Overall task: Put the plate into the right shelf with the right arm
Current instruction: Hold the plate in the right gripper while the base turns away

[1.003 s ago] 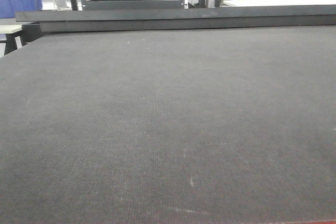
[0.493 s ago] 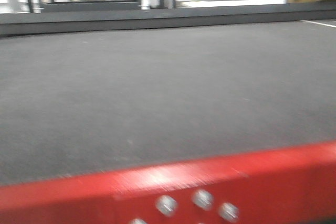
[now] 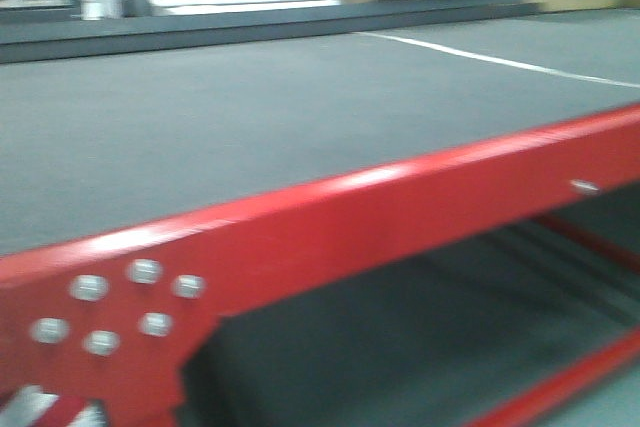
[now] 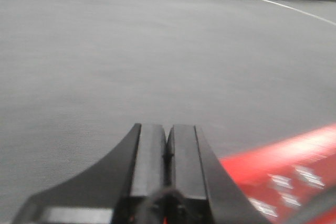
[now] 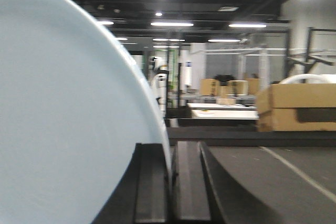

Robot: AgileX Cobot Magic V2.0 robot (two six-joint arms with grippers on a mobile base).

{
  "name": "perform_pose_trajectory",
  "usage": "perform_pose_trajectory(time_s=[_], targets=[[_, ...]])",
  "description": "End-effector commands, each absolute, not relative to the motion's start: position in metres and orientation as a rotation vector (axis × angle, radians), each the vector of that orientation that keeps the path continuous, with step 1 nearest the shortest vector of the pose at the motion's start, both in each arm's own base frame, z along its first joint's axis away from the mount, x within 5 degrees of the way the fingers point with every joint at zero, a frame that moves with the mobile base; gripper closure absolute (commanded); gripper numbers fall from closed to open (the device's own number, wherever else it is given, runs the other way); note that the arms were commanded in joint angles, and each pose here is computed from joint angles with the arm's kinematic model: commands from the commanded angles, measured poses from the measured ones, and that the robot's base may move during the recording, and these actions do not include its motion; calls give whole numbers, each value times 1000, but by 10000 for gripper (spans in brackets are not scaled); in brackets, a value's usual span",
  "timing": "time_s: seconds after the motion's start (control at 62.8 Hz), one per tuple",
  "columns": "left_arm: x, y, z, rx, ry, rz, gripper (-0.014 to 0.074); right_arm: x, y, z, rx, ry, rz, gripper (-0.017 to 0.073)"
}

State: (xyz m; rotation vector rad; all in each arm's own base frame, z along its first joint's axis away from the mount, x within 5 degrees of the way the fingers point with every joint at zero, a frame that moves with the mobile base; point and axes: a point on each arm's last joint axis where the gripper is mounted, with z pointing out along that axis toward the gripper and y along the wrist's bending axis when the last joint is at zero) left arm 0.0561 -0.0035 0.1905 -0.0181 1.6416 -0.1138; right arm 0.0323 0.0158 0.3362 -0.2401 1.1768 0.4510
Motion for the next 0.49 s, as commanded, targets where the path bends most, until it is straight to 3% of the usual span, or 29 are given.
perform_pose_trajectory(time_s=[0.0, 0.477], targets=[[56, -4, 195, -18, 1564, -130, 640, 28, 13, 353, -214, 1063, 446, 505], [56, -4, 195, -18, 1564, -130, 640, 28, 13, 353, -214, 1063, 446, 505]])
